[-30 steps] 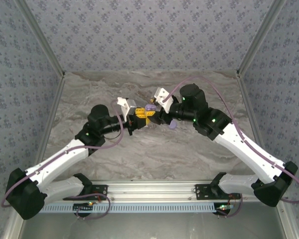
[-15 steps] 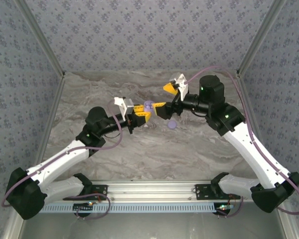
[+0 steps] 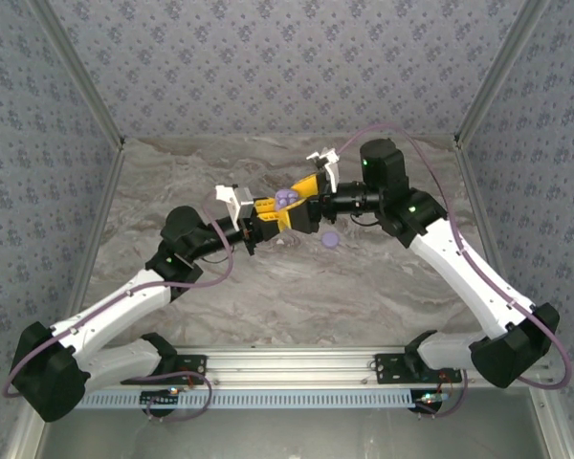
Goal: Insert the wireless bluetooth earbuds into the charging case
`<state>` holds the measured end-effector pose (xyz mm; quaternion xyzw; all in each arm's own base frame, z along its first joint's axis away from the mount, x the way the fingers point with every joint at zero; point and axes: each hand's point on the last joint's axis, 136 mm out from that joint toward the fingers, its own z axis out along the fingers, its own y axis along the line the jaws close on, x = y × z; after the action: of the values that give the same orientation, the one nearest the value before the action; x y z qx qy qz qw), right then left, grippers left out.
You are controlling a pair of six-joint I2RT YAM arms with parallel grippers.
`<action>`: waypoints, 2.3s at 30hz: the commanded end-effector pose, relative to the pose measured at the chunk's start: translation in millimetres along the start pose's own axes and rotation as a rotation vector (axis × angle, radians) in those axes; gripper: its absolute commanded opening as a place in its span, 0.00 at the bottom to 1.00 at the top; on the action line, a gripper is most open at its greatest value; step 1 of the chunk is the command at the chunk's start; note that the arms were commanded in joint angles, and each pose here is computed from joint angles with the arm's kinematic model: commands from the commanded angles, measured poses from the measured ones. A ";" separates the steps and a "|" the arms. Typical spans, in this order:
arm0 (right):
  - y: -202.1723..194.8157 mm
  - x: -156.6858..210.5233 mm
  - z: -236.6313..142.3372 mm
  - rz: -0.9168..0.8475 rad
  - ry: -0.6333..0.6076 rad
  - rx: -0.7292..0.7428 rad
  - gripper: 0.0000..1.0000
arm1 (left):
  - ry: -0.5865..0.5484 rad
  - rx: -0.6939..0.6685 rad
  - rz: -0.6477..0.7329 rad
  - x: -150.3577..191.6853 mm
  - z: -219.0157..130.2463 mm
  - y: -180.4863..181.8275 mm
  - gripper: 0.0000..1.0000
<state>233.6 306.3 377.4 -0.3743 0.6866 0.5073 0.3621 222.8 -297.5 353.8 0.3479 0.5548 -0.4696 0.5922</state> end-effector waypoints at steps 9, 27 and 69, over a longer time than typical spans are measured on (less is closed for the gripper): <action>44.3 -17.4 -16.2 -0.123 -0.040 -0.088 1.00 | -0.010 -0.010 0.012 -6.2 4.7 1.1 0.00; -51.5 -5.1 -80.1 -0.131 -0.118 0.657 1.00 | 0.166 -0.202 -0.130 46.3 12.9 44.3 0.00; -129.7 100.7 -100.3 0.116 0.047 0.977 1.00 | 0.715 -0.379 -0.873 318.4 49.8 89.4 0.25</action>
<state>288.9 178.1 260.2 -0.1463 0.8647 0.1571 0.4541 306.0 -367.4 39.3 0.1101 0.8820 -0.4216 0.1794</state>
